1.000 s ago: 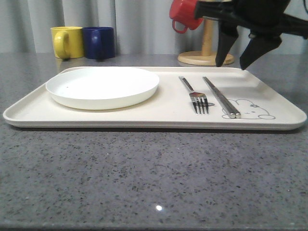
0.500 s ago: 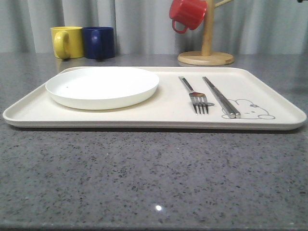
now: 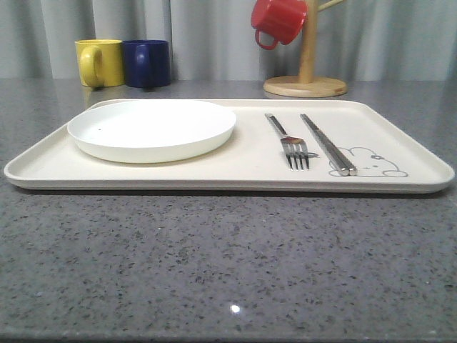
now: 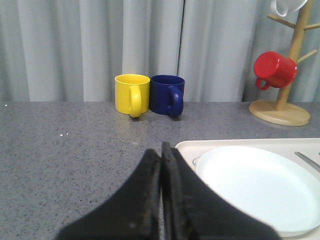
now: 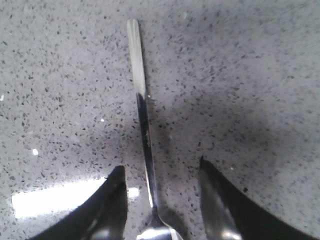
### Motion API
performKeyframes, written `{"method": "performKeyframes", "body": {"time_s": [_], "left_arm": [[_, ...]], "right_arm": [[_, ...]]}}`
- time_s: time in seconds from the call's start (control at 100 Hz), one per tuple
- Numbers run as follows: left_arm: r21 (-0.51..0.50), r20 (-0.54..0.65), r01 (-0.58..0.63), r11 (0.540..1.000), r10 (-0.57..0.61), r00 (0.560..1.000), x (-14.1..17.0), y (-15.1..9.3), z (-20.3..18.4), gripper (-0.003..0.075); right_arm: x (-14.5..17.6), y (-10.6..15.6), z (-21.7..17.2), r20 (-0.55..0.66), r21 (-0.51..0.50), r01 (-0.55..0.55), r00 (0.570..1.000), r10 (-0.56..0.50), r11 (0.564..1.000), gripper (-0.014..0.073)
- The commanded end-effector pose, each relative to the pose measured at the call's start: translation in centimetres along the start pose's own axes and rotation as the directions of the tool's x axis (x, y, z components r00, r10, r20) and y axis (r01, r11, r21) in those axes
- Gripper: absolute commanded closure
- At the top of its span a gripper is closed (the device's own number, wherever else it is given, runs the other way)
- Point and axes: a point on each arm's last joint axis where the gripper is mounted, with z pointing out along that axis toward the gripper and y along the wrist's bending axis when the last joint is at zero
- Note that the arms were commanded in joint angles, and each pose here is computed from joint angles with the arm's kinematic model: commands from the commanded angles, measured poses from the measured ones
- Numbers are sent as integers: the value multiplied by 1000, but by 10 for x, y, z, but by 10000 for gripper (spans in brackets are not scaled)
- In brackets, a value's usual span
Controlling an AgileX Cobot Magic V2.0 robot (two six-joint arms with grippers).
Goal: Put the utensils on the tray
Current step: 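Grasp the silver spoon by its handle with the right gripper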
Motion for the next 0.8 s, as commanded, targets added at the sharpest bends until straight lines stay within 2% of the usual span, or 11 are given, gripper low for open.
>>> {"method": "performKeyframes", "body": {"time_s": [0.0,0.44,0.79], "left_arm": [[-14,86,15,1000,-13,996,-14,1,-1,738],[-14,86,15,1000,-13,996,-14,1,-1,738],[-14,86,15,1000,-13,996,-14,1,-1,738]], "right_arm": [[-9,-1,-9,78,-6,13,997,-13,1000,244],[-11,-1,23,11,-8,13,1000,-13,1000,244],[-11,-1,33,-7,-10,11,1000,-11,1000,246]]}}
